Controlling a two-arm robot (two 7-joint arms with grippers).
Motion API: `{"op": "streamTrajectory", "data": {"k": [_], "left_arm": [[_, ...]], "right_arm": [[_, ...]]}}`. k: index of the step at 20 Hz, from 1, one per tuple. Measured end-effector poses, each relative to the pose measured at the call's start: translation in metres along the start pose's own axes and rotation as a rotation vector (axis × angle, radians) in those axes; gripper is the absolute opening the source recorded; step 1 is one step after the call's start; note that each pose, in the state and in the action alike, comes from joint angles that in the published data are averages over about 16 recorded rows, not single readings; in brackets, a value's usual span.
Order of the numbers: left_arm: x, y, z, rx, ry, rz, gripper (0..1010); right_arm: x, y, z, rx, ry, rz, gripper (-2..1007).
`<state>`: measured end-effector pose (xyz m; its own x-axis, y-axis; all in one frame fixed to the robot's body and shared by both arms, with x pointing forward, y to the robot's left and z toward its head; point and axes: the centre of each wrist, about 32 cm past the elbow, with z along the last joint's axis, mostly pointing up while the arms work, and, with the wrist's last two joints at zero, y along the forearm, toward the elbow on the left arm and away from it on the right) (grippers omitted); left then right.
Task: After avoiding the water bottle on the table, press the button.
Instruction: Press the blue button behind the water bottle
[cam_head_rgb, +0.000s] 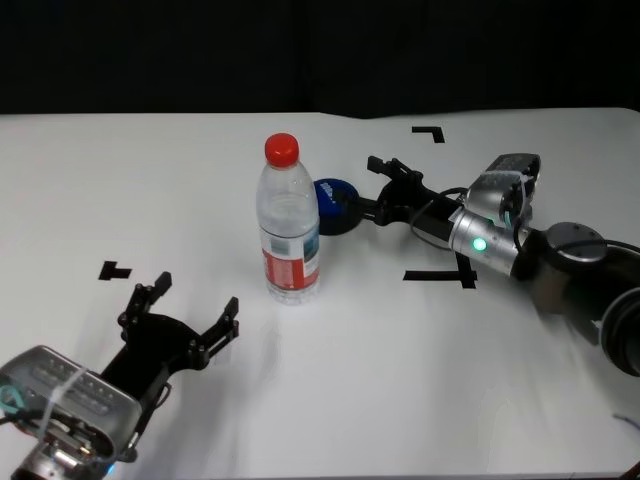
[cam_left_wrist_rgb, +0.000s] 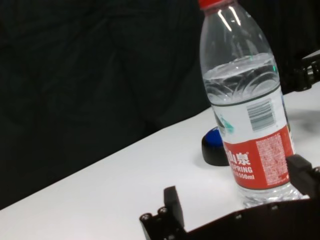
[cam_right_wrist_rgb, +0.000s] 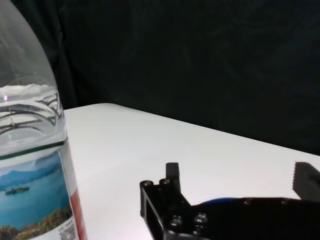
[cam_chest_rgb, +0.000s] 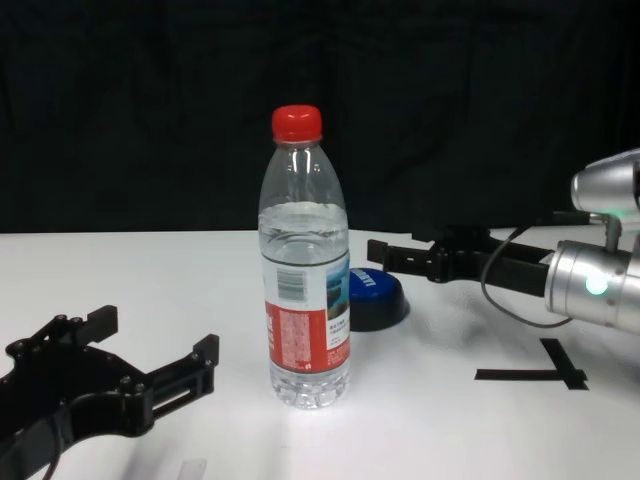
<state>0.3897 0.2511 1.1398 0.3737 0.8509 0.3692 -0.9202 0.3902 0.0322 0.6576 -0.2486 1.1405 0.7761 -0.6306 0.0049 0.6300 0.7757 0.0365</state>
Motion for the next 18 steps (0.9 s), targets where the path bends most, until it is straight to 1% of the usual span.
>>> {"op": "streamTrajectory", "data": {"k": [11, 14, 18], "left_arm": [[0.0000, 0.0000, 0.0000, 0.000, 0.000, 0.000, 1003], [0.0000, 0.0000, 0.0000, 0.000, 0.000, 0.000, 1003], [0.0000, 0.0000, 0.0000, 0.000, 0.000, 0.000, 1003]], "right_arm": [[-0.0004, 0.0002, 0.0001, 0.004, 0.001, 0.000, 1003], [0.0009, -0.0013, 0.0020, 0.013, -0.004, -0.006, 1003], [0.0034, -0.0064, 0.0060, 0.025, -0.016, -0.020, 1003]]}}
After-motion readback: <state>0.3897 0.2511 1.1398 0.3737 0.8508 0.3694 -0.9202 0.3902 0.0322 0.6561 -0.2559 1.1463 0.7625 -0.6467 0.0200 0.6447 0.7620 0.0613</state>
